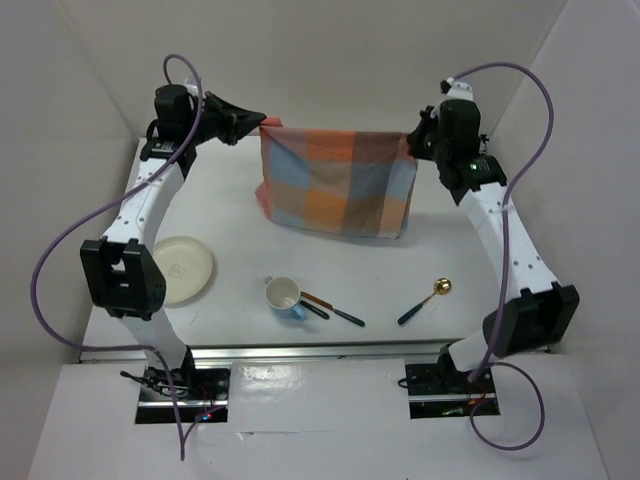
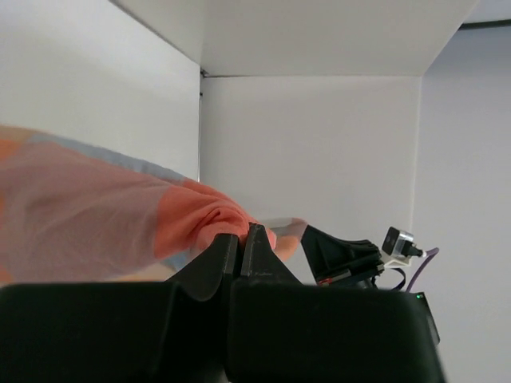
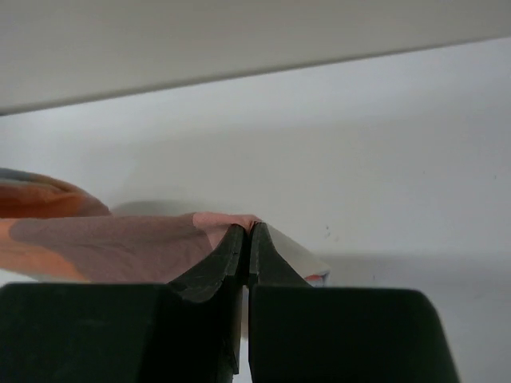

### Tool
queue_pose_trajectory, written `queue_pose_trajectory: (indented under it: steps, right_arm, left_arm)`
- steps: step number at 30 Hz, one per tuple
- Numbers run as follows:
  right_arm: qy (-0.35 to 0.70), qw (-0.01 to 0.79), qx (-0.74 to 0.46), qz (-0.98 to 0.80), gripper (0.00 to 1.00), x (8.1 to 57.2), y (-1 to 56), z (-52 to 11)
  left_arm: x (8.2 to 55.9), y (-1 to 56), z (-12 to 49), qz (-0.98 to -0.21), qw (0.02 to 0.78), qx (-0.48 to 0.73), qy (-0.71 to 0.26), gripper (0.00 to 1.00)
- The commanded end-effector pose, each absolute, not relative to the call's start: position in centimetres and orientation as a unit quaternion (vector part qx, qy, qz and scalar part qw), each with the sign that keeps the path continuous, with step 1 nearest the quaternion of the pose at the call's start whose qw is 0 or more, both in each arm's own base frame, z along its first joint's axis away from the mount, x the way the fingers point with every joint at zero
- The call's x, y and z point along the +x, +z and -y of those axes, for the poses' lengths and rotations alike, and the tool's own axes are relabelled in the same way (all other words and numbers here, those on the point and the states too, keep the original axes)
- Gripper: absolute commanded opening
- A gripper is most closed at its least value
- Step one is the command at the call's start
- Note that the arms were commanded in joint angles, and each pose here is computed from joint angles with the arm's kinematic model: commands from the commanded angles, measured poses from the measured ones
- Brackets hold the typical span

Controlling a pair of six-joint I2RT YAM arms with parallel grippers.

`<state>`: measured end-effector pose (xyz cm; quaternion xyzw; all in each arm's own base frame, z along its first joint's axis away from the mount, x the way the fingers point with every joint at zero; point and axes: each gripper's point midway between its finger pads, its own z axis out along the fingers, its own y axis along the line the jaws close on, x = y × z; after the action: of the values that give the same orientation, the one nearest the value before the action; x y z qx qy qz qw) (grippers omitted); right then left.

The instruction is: Set the dinner table for one person

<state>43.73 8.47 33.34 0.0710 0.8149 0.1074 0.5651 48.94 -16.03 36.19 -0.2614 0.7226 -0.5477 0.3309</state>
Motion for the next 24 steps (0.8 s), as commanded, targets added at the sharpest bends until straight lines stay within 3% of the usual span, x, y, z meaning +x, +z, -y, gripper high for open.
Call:
queue_pose_trajectory:
  steps: [1, 3, 5, 7, 8, 12, 13, 19, 20, 21, 22, 23, 24]
  right_arm:
    - [0.099, 0.627, 0.060, -0.771, 0.00, 48.1, 38.7, -8.1]
    - [0.090, 0.622, 0.060, -0.776, 0.00, 51.2, 37.7, -8.0]
    - [0.089, 0.656, 0.063, -0.747, 0.00, 52.7, 41.6, -7.5]
    - [0.086, 0.660, 0.067, -0.743, 0.00, 54.5, 41.9, -7.2]
    - [0.091, 0.680, 0.068, -0.724, 0.00, 54.5, 44.4, -7.2]
    - [0.092, 0.699, 0.072, -0.705, 0.00, 53.8, 46.8, -6.5]
    - [0.100, 0.701, 0.071, -0.703, 0.00, 53.4, 46.9, -6.7]
    - [0.127, 0.669, 0.063, -0.730, 0.00, 49.7, 42.8, -7.4]
    - [0.132, 0.657, 0.064, -0.739, 0.00, 48.9, 41.5, -7.5]
    - [0.140, 0.622, 0.051, -0.769, 0.00, 48.3, 36.9, -8.5]
    - [0.152, 0.625, 0.040, -0.765, 0.00, 46.6, 37.0, -9.1]
    - [0.156, 0.614, 0.035, -0.773, 0.00, 45.7, 35.3, -9.3]
    - [0.169, 0.598, 0.029, -0.783, 0.00, 44.6, 33.4, -10.1]
  left_arm:
    - [52.0, 40.1, 16.7, -0.692, 0.360, -0.218, -0.587, 0.00]
    - [53.2, 40.6, 17.2, -0.687, 0.353, -0.205, -0.601, 0.00]
    - [55.3, 42.1, 17.1, -0.678, 0.366, -0.185, -0.610, 0.00]
    - [56.1, 43.7, 16.7, -0.668, 0.377, -0.170, -0.619, 0.00]
    - [55.6, 46.2, 16.7, -0.657, 0.394, -0.147, -0.626, 0.00]
    - [55.3, 46.2, 14.0, -0.653, 0.408, -0.158, -0.618, 0.00]
    - [53.3, 48.7, 13.5, -0.638, 0.434, -0.139, -0.621, 0.00]
    - [48.8, 41.8, 12.0, -0.664, 0.390, -0.203, -0.605, 0.00]
    - [47.9, 40.5, 11.7, -0.669, 0.381, -0.216, -0.601, 0.08]
    - [46.0, 38.0, 11.8, -0.679, 0.359, -0.236, -0.595, 0.27]
    - [44.9, 36.9, 11.9, -0.684, 0.356, -0.238, -0.590, 0.44]
    - [44.1, 35.4, 11.4, -0.693, 0.354, -0.249, -0.576, 0.70]
    - [43.1, 34.2, 11.3, -0.701, 0.347, -0.260, -0.567, 0.81]
